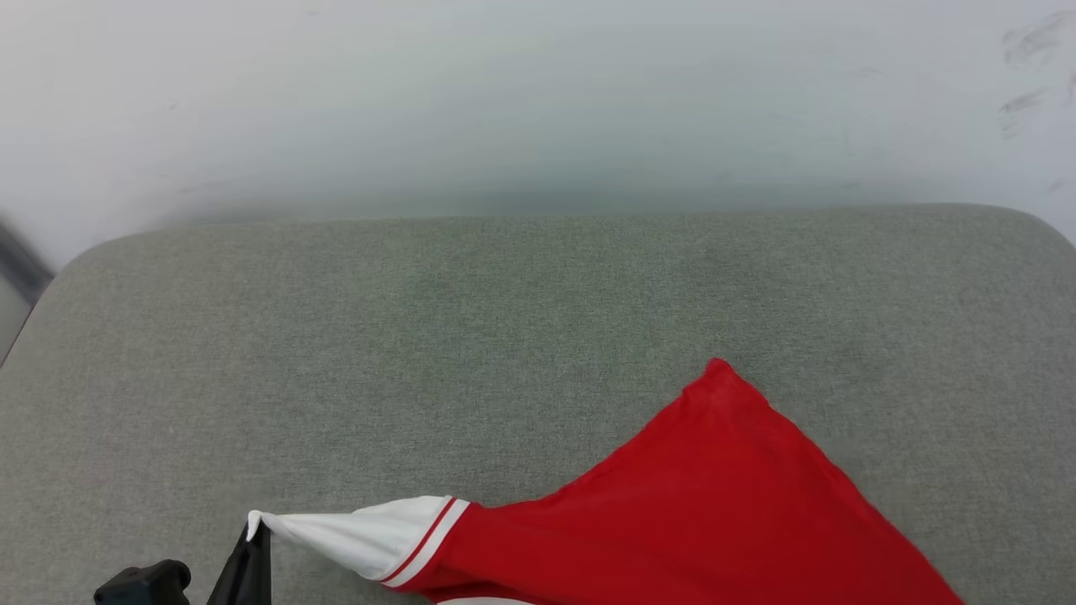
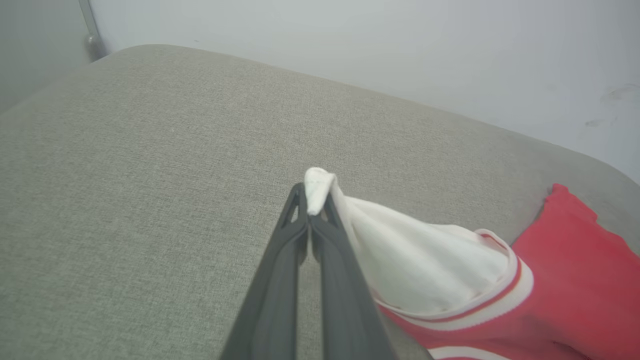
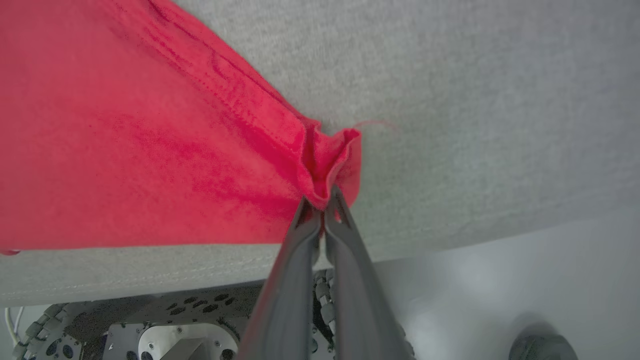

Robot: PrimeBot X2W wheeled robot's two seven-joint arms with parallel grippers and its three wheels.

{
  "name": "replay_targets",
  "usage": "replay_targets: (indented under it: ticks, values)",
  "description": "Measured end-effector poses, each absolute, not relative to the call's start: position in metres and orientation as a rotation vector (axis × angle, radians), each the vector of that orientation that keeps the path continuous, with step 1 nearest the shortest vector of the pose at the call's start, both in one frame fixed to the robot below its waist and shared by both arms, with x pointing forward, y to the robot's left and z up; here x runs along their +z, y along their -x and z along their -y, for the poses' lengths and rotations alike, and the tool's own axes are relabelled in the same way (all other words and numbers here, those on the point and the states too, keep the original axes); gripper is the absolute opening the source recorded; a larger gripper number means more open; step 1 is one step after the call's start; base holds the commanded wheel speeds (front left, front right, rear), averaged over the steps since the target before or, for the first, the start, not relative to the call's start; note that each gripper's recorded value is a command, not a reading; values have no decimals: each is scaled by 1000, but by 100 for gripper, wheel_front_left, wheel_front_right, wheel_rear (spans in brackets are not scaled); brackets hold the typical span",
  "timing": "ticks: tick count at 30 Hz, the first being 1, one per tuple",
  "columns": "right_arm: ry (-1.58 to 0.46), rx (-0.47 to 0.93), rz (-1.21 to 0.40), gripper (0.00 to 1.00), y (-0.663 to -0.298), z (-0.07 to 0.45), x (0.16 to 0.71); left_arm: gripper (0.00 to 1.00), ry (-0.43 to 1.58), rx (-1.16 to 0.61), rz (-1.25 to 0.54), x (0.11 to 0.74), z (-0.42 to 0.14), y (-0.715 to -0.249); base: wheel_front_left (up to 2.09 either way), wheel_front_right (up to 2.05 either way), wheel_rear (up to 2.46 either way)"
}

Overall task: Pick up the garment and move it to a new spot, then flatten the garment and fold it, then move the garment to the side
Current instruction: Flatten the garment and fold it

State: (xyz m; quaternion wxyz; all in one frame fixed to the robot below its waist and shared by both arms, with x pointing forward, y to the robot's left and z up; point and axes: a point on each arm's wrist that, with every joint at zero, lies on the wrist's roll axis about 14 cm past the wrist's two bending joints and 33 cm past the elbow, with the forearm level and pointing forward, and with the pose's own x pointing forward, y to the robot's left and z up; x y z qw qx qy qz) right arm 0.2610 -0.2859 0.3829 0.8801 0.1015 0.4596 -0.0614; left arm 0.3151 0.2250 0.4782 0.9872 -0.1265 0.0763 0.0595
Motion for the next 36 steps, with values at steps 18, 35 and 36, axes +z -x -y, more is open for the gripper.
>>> replay_targets:
  ticks: [18, 35, 36]
  values:
    - [-279, -89, -309, 100, -341, 247, 450, 0, 259, 73, -161, 480, -211, -327, 0, 0, 0]
    - [15, 359, -842, 100, -471, 152, 415, 0, 249, 20, -115, 482, -196, -380, 0, 0, 0]
    - [35, 380, -873, 100, -473, 146, 411, 0, 250, 25, -116, 480, -197, -381, 0, 0, 0]
